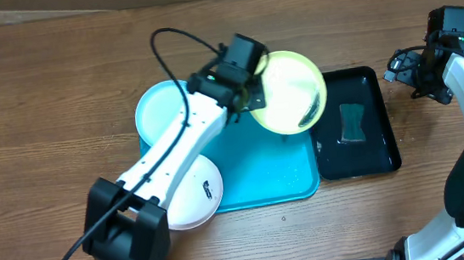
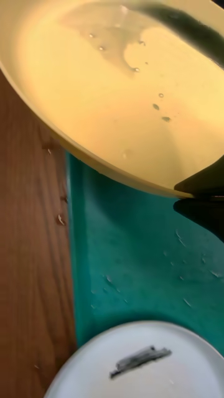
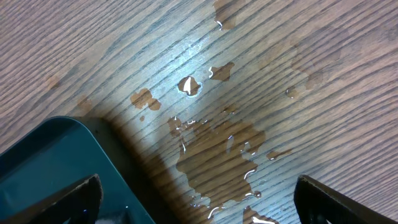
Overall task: Clean dirty plates on tray and stack at the side
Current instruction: 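Lift the yellow plate with the left gripper and swing it rightward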
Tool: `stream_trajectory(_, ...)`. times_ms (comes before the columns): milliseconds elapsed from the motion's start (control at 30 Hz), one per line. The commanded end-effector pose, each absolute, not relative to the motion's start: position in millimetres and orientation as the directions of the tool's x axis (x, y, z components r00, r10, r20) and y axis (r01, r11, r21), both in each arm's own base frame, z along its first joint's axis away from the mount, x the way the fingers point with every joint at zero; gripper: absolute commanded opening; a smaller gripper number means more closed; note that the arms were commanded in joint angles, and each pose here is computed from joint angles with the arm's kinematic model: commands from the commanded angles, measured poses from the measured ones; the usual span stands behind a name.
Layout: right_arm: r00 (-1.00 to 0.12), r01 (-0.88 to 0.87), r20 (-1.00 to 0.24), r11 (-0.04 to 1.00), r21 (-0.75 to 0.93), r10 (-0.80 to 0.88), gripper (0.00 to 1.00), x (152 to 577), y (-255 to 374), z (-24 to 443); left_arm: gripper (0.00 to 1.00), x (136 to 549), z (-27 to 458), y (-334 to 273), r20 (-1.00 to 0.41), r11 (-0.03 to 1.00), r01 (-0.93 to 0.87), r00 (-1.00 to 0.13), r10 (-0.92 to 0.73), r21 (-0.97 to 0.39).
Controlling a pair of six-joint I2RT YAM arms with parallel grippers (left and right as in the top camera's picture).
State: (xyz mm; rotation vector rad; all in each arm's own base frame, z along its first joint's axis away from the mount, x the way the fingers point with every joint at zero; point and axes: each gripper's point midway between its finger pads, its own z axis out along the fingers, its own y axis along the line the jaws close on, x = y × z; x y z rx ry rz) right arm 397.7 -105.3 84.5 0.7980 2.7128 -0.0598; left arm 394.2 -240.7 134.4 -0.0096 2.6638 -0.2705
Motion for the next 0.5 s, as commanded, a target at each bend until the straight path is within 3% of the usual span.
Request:
stream_trajectory(0, -0.781, 0.536, -0.341, 0.842, 0.065, 0.523, 1.00, 404, -107, 97, 0.04, 399, 150, -264, -0.554, 0.989, 0.089, -0.833, 0.009, -0.118)
stream_trajectory(233, -0.781, 0.536, -0.341, 0.842, 0.065, 0.523, 1.00, 404, -107, 97, 0.04, 383, 177, -302, -0.717, 0.975, 0.180, -0.662, 0.217, 0.130)
stream_trajectory(467, -0.781, 0.536, -0.341, 0.842, 0.065, 0.523, 1.00, 404, -107, 97, 0.04, 359, 205, -327, -0.764, 0.909, 0.203, -0.493, 0.415, 0.363)
